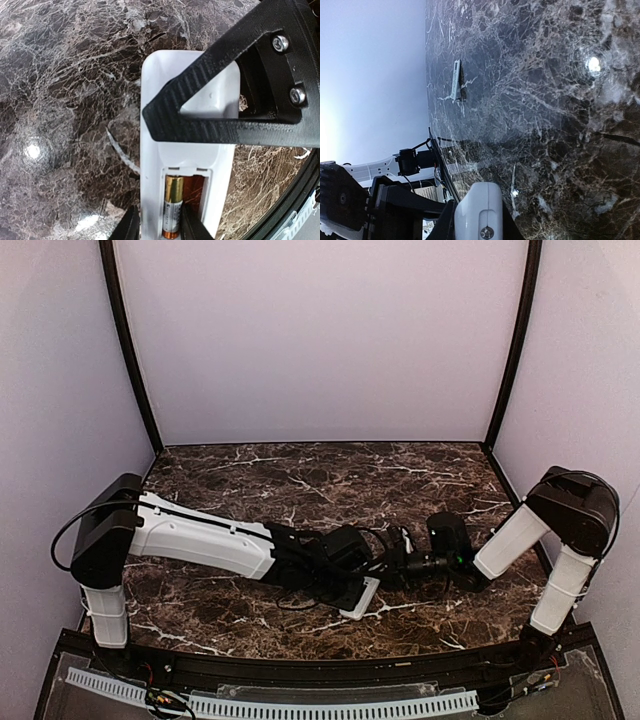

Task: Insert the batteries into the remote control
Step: Load the battery into the battery compartment, then press the battery in the battery compartment.

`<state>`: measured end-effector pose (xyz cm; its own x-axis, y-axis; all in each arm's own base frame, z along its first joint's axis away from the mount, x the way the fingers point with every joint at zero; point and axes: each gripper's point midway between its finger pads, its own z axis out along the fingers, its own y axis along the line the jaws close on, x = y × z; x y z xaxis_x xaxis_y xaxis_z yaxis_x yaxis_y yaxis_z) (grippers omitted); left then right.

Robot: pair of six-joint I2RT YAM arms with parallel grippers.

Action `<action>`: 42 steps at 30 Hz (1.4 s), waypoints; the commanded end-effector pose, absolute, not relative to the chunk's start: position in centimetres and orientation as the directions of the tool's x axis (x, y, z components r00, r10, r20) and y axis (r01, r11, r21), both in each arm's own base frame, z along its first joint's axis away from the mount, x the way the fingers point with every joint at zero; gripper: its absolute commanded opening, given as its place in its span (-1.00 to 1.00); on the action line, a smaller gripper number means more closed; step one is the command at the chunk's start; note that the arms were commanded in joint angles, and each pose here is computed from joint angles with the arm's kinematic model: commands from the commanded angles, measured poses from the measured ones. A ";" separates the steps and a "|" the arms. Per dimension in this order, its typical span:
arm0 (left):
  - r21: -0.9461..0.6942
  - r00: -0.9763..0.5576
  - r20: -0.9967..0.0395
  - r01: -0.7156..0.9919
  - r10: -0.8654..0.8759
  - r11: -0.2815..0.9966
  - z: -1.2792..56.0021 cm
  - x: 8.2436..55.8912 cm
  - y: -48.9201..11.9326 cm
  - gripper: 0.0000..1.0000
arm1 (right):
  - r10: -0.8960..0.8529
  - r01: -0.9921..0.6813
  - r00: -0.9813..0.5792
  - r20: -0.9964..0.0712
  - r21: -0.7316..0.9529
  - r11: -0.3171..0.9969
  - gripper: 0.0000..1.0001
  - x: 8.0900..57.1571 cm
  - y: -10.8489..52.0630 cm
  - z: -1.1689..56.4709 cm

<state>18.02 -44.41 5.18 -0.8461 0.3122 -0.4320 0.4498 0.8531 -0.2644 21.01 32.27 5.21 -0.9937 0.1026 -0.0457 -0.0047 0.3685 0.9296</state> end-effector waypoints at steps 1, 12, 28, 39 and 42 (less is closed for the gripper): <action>-0.178 -0.831 -0.462 0.430 0.310 0.885 6.2 19.5 -41.3 -0.38 | 0.004 -0.078 -0.997 -0.083 0.949 0.306 -1.00 19.4 33.0 6.8; -0.298 -0.765 -0.588 0.508 0.265 0.808 10.3 19.5 -42.4 -0.06 | -0.026 -0.162 -0.986 -0.162 0.939 0.303 -1.00 19.3 33.0 7.2; -0.532 -0.708 -0.655 0.680 0.263 0.505 13.5 15.2 -44.5 0.19 | -0.084 -0.441 -0.898 -0.433 0.880 0.176 -1.00 18.6 33.2 13.1; -0.599 -0.748 -0.621 0.646 0.236 0.472 13.5 15.3 -44.9 0.18 | -0.096 -0.536 -0.844 -0.528 0.834 0.132 -1.00 18.1 33.1 16.1; -0.612 -0.758 -0.614 0.634 0.221 0.473 13.5 15.6 -45.1 0.09 | -0.099 -0.552 -0.834 -0.543 0.826 0.118 -1.00 17.8 33.1 16.6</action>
